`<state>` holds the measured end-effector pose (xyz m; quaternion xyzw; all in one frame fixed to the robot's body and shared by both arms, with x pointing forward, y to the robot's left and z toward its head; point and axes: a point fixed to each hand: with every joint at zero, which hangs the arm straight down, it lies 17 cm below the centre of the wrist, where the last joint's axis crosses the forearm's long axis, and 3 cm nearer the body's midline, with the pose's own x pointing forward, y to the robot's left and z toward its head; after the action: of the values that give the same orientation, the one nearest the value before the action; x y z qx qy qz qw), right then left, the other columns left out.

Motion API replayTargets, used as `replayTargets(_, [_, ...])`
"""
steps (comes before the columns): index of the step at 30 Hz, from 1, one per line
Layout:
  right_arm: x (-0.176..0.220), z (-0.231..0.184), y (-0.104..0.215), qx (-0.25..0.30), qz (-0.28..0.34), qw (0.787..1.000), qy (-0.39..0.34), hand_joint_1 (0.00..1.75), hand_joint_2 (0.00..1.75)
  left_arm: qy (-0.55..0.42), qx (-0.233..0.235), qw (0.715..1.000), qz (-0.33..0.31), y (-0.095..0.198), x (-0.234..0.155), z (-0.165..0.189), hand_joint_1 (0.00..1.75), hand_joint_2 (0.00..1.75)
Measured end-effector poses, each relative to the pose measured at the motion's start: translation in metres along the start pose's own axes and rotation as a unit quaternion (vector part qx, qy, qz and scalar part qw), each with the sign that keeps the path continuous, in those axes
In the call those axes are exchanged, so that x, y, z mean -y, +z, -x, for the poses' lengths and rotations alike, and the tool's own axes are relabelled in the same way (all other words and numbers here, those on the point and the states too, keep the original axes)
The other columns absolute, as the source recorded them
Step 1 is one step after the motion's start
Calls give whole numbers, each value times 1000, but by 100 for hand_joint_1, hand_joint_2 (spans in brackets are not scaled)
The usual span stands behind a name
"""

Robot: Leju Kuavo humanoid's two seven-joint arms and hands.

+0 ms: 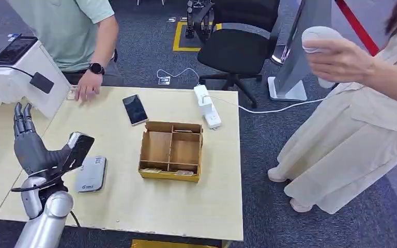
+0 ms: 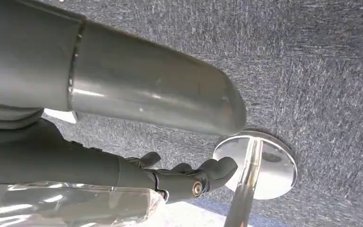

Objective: Pass the card to the sensor for recognition and then transmit it.

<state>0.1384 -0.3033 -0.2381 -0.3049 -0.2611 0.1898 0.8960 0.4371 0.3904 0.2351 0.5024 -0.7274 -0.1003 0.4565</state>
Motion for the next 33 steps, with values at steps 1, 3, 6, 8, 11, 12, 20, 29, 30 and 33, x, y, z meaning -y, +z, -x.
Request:
replayTargets(1, [-1, 0, 0, 0, -1, 1000, 0, 0, 0, -2, 5, 1000, -7, 2, -5, -1, 0, 175])
replayTargets(3, [-2, 0, 1, -1, -1, 1000, -1, 0, 0, -4, 13, 1000, -14, 6, -10, -3, 0, 175])
replayTargets(6, [-3, 1, 3, -2, -3, 1000, -2, 0, 0, -7, 17, 1000, -16, 11, -13, -4, 0, 175])
replayTargets(8, [-4, 1, 3, -3, -3, 1000, -2, 0, 0, -13, 24, 999, -20, 15, -17, -6, 0, 175])
replayTargets(11, [-5, 4, 4, -5, -4, 1000, -2, 0, 0, -22, 31, 999, -16, 24, -20, -7, 0, 175])
replayTargets(12, [-5, 4, 4, -6, -5, 1000, -3, 0, 0, -26, 34, 999, -10, 28, -19, -8, 0, 175])
replayTargets(20, [-7, 7, 6, -10, -7, 1000, -9, 0, 0, -60, 42, 996, 46, 57, -7, -4, 0, 175])
replayTargets(29, [-6, 7, 6, -10, -5, 1000, -12, 0, 0, -97, 60, 989, 94, 80, 9, -4, 0, 175])
replayTargets(30, [-6, 7, 6, -10, -5, 1000, -13, 0, 0, -97, 62, 989, 98, 81, 11, -6, 0, 175])
replayTargets(33, [-5, 8, 6, -11, -4, 1000, -14, 0, 0, -95, 69, 987, 107, 84, 18, -11, 0, 175])
